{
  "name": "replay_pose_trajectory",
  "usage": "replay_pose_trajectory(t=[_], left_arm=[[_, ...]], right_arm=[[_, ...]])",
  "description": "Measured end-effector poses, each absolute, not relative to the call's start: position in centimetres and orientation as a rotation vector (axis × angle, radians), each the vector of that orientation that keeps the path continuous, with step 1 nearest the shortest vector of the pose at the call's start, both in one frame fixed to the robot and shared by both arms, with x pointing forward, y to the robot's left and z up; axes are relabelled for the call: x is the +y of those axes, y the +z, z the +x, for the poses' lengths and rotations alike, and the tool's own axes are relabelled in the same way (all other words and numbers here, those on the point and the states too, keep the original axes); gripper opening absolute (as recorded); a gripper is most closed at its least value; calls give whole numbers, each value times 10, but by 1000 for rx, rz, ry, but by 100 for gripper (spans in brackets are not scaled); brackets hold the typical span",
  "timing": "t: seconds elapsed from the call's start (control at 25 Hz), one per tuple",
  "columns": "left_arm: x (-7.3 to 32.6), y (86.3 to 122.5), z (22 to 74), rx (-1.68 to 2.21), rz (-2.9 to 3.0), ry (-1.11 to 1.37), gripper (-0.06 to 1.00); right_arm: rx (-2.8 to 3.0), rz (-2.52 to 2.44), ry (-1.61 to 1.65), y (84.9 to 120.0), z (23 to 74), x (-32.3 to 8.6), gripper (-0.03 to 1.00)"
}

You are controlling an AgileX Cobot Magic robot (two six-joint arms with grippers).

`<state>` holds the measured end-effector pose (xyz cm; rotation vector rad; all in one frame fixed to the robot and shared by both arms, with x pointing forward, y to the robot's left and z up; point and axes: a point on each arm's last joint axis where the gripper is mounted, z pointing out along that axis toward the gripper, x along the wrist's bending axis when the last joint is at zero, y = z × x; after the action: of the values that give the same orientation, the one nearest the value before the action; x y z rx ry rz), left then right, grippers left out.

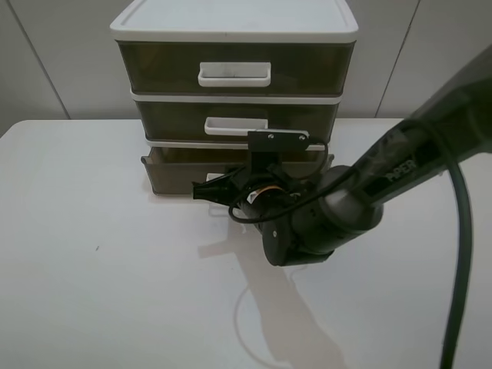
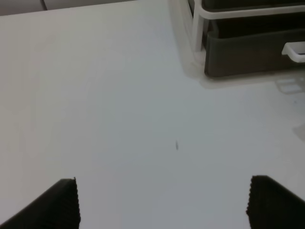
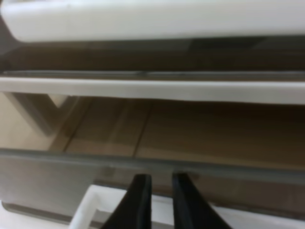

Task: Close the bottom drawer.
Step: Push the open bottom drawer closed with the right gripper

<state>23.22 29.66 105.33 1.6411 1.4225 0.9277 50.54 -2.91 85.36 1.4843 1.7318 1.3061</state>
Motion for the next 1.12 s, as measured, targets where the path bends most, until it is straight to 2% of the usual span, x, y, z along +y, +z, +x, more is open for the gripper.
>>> replay_pose_trajectory(t=[0.44, 1.12], left_arm=[[297, 1053, 232, 1423, 1641, 928, 72], [297, 1053, 232, 1423, 1641, 928, 72]], right_arm=[[1700, 1490, 1325, 849, 514, -20, 2], [1645, 1482, 1301, 845, 528, -27, 2]])
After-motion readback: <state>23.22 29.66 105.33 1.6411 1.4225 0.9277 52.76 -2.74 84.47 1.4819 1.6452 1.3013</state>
